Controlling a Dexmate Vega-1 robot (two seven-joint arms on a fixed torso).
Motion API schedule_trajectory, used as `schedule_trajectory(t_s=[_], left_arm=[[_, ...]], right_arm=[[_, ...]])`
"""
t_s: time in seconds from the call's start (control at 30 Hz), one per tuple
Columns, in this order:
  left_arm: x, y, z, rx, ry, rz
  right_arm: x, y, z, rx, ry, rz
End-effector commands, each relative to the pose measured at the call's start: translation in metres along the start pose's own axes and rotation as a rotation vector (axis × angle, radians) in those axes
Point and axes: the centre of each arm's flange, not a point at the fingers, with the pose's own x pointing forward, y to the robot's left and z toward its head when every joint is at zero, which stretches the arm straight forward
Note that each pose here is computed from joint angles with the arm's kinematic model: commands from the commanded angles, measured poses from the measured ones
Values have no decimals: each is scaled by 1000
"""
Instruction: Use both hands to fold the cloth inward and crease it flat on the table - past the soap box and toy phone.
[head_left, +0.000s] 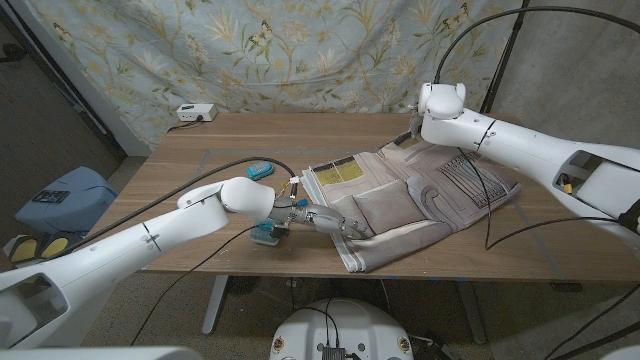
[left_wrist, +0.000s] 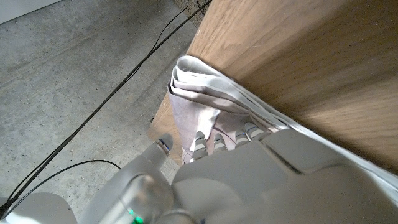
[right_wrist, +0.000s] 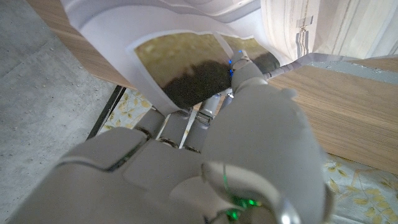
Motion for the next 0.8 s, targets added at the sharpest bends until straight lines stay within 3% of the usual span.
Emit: schedule_trajectory(t_s=[0.03, 0.47, 0.8], left_arm=[[-2, 7, -5, -9, -7, 7], [4, 13, -5, -14, -22, 13], [10, 16, -4, -12, -38, 5]], right_arm=[[-15, -5, 21, -3, 19, -3], [-32, -1, 46, -25, 13, -11], [-46, -6, 62, -33, 2, -35]])
